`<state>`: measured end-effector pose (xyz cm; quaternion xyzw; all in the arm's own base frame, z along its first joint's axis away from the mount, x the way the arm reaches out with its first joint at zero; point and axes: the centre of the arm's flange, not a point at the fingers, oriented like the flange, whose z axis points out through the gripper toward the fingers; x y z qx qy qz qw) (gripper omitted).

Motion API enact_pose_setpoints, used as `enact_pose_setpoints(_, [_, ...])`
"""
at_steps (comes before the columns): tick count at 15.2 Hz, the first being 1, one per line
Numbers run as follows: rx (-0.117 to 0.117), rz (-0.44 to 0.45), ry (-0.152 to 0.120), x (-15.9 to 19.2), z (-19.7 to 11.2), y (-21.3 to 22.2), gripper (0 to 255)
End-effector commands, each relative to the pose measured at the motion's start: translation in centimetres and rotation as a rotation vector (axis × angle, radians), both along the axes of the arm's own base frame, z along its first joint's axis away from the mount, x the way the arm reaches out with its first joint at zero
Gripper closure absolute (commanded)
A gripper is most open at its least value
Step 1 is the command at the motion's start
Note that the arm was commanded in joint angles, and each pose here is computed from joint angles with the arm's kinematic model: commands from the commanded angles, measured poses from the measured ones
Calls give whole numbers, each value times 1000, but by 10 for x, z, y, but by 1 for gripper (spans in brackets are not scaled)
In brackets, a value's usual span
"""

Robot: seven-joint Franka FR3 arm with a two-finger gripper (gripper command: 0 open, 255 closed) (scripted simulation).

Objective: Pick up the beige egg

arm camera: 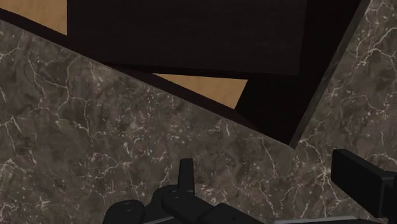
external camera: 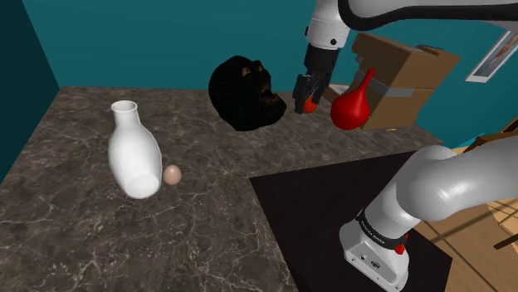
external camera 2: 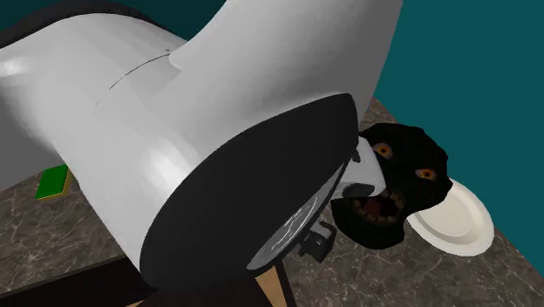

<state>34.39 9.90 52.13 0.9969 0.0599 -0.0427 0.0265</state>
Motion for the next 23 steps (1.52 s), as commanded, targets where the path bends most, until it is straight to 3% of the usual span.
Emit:
enact_pose_setpoints(1, [-3,15,-9,11,-11,27,0])
enact_pose_setpoints(23, [-46,177,-98,86,-145,276,0])
